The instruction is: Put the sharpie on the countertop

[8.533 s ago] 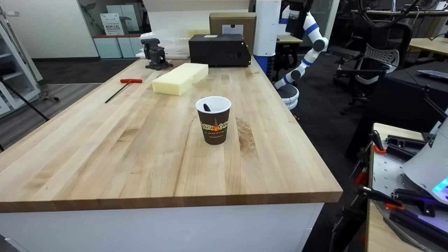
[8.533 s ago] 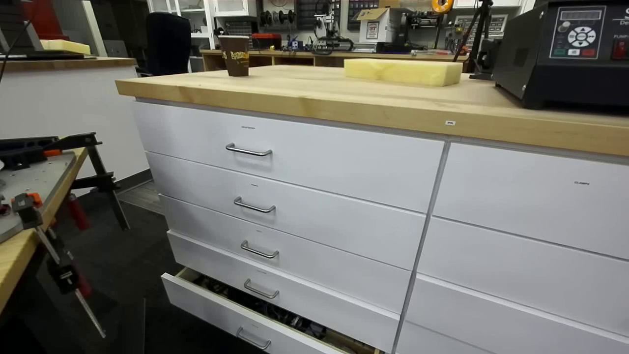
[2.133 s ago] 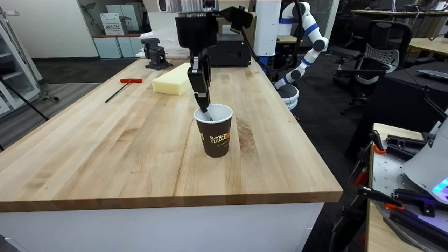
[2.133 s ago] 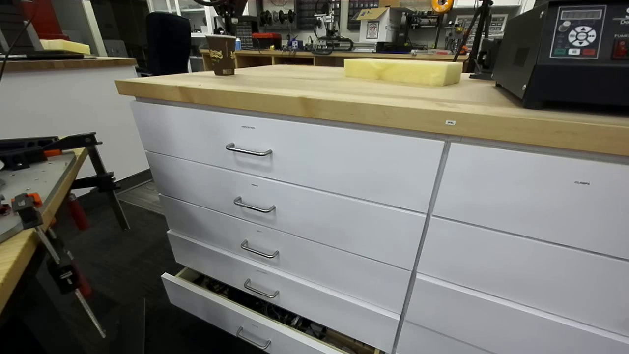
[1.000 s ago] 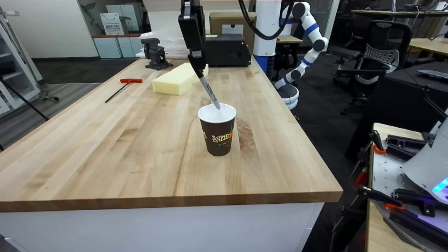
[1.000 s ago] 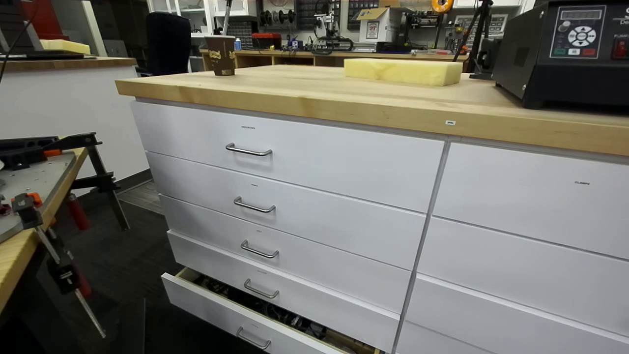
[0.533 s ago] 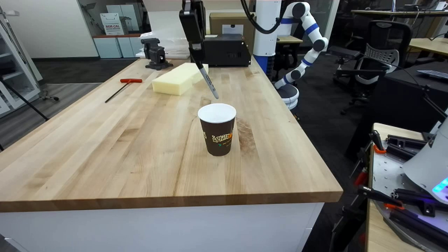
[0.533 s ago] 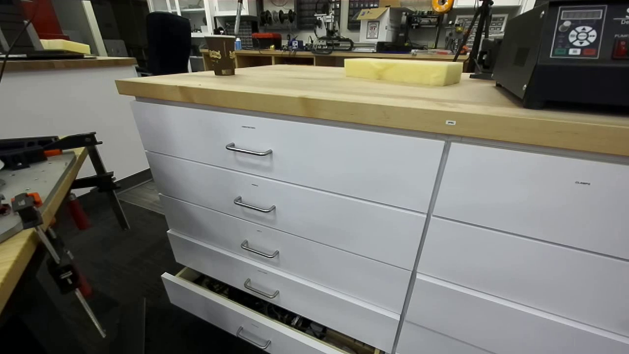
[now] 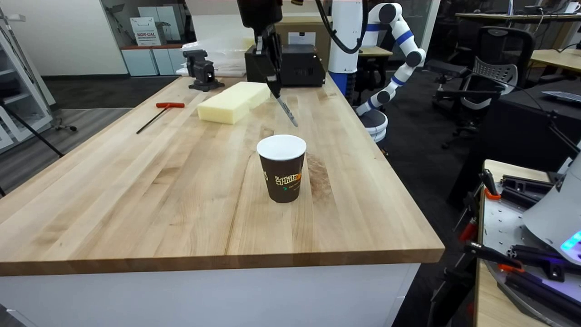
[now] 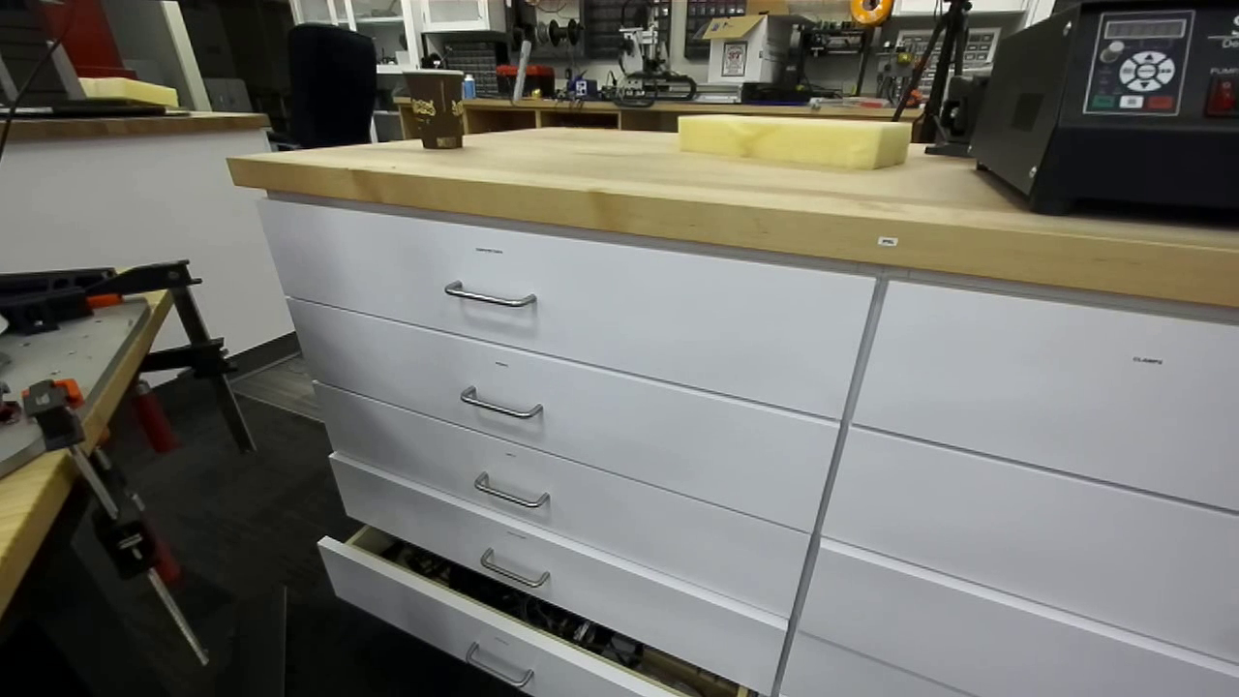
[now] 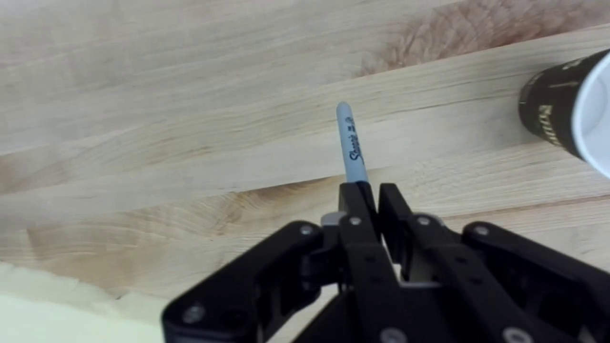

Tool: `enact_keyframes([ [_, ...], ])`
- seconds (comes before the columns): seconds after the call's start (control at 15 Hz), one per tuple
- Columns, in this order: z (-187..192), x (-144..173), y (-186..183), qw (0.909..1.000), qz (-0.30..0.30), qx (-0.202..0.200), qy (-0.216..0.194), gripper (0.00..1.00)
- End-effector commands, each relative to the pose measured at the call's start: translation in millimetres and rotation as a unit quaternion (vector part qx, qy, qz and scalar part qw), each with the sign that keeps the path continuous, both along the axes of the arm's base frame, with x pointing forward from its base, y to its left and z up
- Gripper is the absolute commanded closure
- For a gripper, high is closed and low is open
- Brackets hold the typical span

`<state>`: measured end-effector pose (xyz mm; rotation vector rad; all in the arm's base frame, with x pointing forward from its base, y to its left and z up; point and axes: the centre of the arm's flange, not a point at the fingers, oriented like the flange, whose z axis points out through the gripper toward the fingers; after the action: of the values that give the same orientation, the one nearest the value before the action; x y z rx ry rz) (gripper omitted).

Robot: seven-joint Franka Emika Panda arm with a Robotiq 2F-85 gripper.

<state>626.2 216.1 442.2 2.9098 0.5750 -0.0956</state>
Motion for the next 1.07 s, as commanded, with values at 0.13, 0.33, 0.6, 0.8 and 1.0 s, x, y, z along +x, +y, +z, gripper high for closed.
enact_keyframes([
  [0.13,-9,22,-45,0.9954,-0.081,-0.048,-0.017,0.96],
  [0.33,-9,26,-64,0.9903,-0.124,-0.059,-0.024,0.63],
  [0.6,-2,24,-75,0.9842,-0.161,-0.063,-0.039,0.42],
  [0.8,12,14,-73,0.9844,-0.165,-0.042,-0.045,0.23],
  [1.0,34,-3,-77,0.9836,-0.170,-0.019,-0.058,0.04],
])
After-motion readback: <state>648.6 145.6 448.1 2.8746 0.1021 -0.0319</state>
